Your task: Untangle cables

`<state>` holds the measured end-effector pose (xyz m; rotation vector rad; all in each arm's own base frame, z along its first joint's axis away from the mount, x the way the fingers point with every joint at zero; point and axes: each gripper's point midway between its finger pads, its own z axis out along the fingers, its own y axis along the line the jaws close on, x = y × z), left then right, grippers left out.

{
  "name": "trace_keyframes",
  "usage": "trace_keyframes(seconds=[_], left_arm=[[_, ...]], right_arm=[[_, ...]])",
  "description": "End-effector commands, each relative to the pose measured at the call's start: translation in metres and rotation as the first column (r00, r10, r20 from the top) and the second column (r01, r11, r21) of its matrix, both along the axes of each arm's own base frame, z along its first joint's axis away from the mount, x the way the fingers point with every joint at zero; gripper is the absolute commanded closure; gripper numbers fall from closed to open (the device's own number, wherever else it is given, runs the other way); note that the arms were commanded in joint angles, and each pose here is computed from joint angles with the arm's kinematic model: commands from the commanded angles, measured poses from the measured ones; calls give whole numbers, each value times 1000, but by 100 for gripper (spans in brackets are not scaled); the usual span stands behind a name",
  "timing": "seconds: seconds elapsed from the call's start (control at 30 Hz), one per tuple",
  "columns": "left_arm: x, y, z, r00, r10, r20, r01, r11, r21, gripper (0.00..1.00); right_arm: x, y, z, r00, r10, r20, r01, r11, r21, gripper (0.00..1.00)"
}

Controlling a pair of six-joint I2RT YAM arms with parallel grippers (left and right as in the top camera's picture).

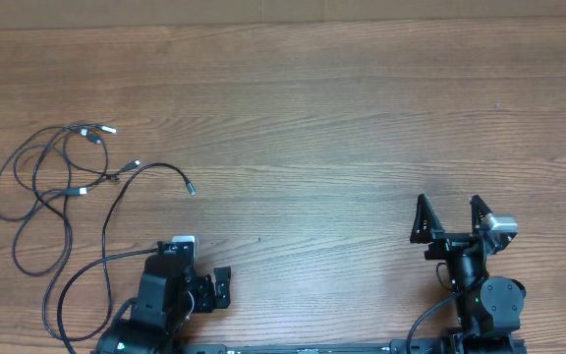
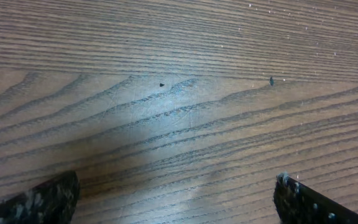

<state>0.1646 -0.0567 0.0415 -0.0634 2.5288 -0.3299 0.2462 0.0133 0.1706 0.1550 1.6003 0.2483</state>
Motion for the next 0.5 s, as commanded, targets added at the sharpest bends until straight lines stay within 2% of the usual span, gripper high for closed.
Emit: trace_keyframes(seconds=[0.0, 0.47], left_arm=[[2, 6, -2, 1000, 28, 9, -28, 999, 19, 0], [6, 8, 12, 994, 41, 99, -41, 999, 6, 0]], right_arm=[[0, -1, -1, 1000, -1, 6, 1, 1000, -4, 0], [0, -1, -1, 1000, -1, 6, 1, 1000, -4, 0]])
